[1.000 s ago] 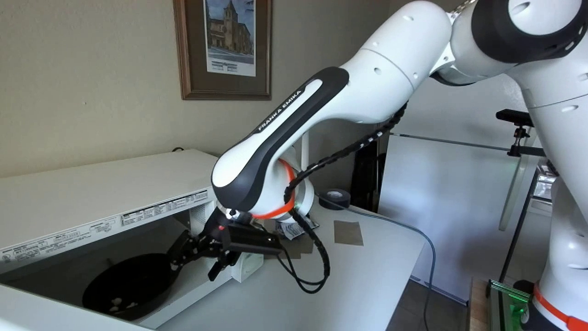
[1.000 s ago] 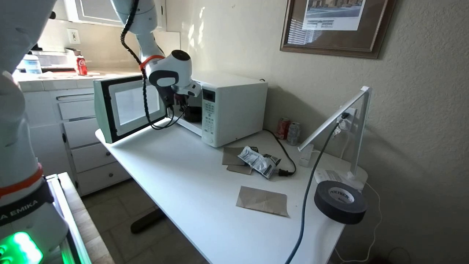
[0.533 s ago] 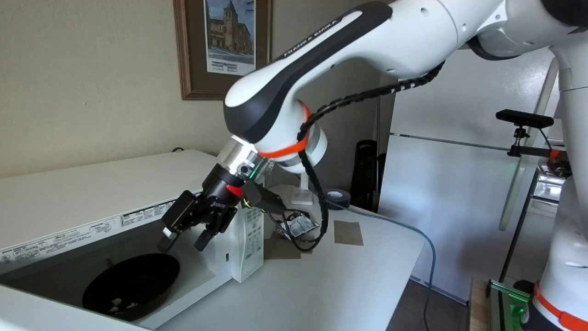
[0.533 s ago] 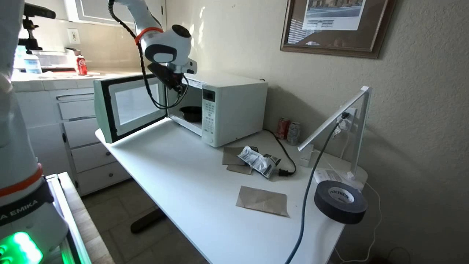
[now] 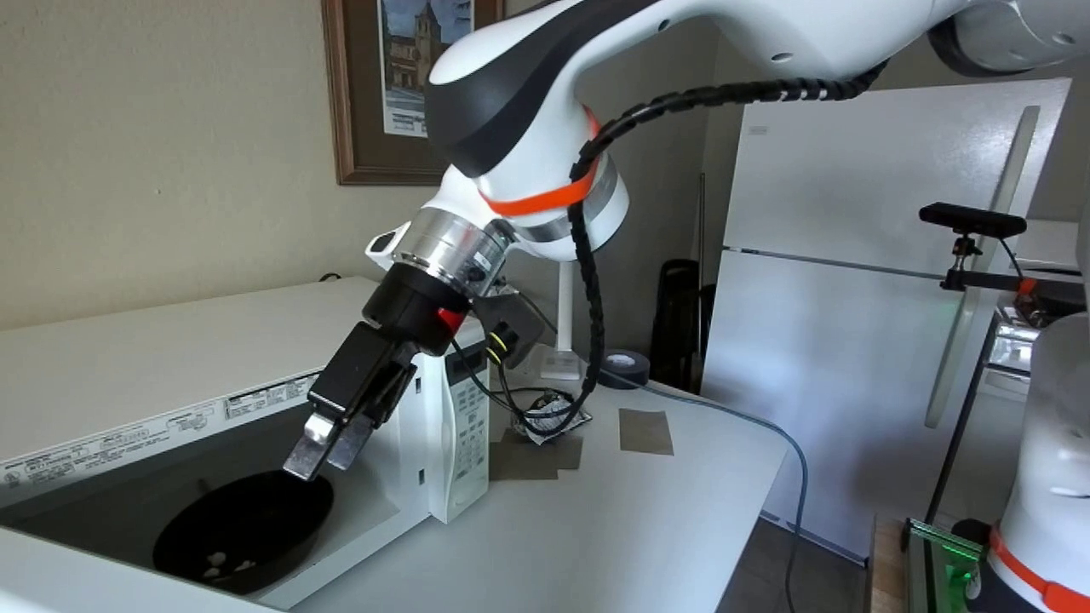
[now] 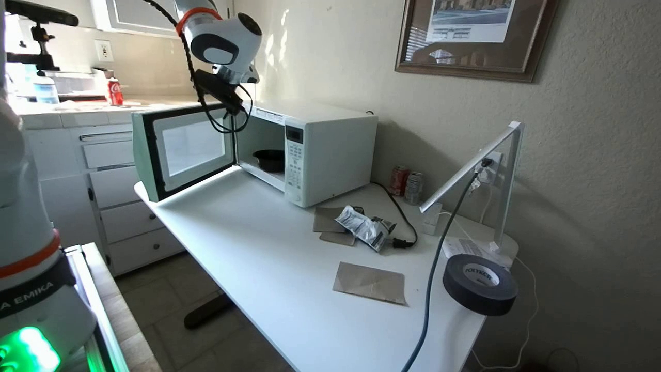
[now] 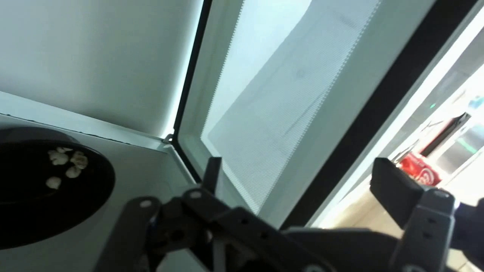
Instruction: Put the black bowl into the microwave
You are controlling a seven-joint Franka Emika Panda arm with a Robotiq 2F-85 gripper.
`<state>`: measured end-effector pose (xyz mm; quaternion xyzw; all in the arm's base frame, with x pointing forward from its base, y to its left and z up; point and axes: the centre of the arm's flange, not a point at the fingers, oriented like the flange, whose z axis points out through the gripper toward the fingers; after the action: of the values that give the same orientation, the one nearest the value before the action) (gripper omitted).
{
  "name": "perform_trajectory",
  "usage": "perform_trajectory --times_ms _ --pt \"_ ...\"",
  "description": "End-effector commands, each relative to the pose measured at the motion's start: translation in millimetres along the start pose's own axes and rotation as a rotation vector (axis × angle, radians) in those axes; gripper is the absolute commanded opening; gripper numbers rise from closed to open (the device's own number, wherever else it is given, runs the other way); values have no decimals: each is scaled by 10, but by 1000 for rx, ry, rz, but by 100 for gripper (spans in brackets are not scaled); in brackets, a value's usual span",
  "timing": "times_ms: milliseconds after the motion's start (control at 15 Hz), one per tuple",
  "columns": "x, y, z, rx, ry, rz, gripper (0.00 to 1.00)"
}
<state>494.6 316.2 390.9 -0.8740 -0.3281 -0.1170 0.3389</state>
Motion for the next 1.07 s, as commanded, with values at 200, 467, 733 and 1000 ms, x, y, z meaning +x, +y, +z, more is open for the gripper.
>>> perform_trajectory --times_ms 200,467,733,1000 --pt "-56 -184 78 -17 -37 -343 100" --pt "-1 -223 55 -15 -54 -312 100" --pt "216 -655 7 -19 -138 -506 100" --pt "339 -1240 17 10 -233 -701 100"
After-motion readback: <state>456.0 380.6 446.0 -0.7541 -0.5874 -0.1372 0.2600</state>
